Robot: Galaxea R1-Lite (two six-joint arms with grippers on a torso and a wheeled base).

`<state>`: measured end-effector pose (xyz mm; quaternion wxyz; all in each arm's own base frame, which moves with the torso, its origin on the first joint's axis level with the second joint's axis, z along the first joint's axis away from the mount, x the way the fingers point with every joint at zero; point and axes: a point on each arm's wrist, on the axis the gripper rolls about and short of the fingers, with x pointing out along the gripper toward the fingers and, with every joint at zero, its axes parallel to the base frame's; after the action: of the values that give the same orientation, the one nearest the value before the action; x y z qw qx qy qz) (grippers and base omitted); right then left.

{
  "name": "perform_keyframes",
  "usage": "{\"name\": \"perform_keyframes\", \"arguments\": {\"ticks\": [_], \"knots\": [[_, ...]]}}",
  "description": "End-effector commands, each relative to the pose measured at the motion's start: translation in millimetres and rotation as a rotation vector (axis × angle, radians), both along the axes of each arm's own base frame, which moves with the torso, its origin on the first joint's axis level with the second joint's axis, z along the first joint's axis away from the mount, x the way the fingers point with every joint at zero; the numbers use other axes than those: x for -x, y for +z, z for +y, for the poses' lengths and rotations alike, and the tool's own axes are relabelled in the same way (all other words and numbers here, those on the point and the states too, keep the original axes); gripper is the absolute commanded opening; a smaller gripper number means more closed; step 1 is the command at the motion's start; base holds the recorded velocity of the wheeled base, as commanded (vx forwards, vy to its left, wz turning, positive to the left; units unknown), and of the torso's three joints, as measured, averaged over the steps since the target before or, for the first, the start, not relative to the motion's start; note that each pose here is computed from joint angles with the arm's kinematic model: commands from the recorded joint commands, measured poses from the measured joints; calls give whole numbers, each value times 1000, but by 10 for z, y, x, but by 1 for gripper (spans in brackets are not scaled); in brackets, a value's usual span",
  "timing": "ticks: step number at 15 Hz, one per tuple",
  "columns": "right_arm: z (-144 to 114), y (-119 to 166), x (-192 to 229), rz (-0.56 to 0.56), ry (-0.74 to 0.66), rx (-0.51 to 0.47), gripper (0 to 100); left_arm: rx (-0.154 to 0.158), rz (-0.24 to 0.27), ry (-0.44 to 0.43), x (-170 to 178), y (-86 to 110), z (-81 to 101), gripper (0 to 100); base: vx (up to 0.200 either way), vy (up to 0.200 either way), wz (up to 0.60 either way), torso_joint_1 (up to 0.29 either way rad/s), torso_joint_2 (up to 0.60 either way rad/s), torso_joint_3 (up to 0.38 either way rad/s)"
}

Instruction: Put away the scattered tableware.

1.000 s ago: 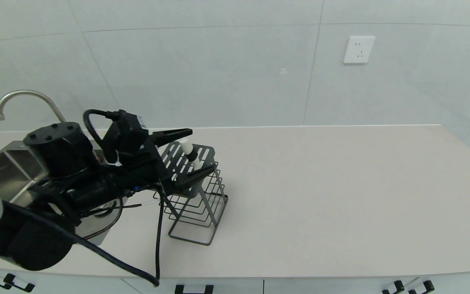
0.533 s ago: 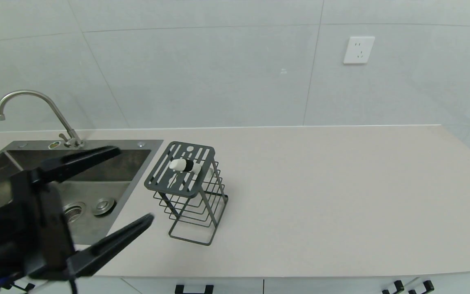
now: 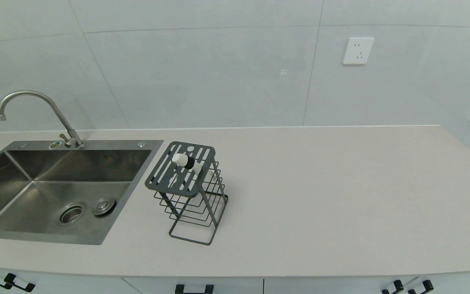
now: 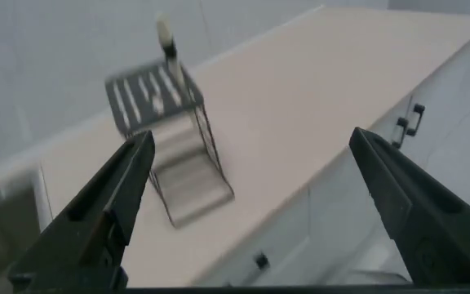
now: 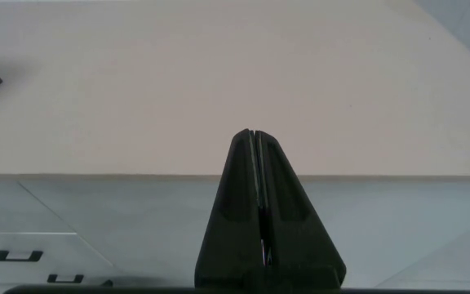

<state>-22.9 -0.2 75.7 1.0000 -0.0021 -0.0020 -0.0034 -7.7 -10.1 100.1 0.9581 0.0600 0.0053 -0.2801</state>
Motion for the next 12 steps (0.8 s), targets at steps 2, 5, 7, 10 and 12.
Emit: {"name": "perform_keyframes", "arguments": {"ticks": [2,5,7,10,12], "knots": [[0,1,-1,1,1,-1,0,-15,-97,417,156,-201,66,100,0,0,0,0,0,0],[-1,1,-1,1,-1,-3,0,-2,-86,503,153,-208,86,100,0,0,0,0,0,0],[-1,1,-1,1,-1,-1,0,17,-49,527,152,-238,91,100,0,0,0,0,0,0],[-1,1,-1,1,-1,-1,0,125,-12,602,152,-246,107,100,0,0,0,0,0,0],[-1,1,-1,1,-1,-3,0,125,-12,602,152,-246,107,100,0,0,0,0,0,0]]}}
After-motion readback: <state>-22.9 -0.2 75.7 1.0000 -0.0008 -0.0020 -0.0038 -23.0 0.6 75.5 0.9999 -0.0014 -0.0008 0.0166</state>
